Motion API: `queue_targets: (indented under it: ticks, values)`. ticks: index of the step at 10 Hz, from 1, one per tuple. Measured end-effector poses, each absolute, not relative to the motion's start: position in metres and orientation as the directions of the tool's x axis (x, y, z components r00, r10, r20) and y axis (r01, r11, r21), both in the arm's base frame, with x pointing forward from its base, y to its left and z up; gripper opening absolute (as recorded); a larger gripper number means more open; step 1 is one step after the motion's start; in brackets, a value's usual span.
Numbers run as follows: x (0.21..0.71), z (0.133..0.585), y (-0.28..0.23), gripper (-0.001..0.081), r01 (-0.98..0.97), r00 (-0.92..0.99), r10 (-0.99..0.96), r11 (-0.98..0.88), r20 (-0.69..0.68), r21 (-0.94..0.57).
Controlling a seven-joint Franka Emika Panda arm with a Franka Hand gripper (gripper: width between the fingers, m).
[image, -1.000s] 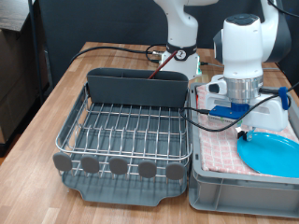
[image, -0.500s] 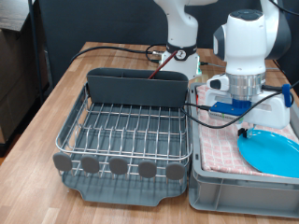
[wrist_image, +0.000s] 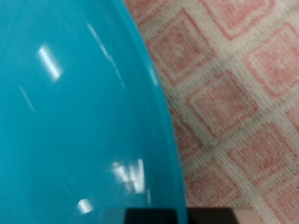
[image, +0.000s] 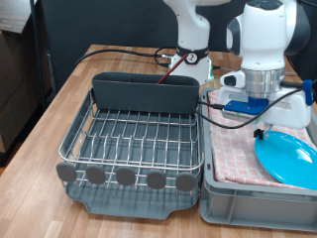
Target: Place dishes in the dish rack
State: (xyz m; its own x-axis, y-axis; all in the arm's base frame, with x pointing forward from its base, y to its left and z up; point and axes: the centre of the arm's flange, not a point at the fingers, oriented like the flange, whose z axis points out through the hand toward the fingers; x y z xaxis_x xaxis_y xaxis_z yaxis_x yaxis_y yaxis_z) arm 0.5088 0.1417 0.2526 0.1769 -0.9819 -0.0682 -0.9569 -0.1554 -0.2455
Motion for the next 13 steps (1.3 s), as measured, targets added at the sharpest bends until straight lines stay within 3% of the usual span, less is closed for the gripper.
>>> queue_targets:
  ticks: [13]
  values:
    - [0.502, 0.359, 0.134, 0.0019, -0.945, 0.280, -0.954, -0.293, 0.108, -0.143]
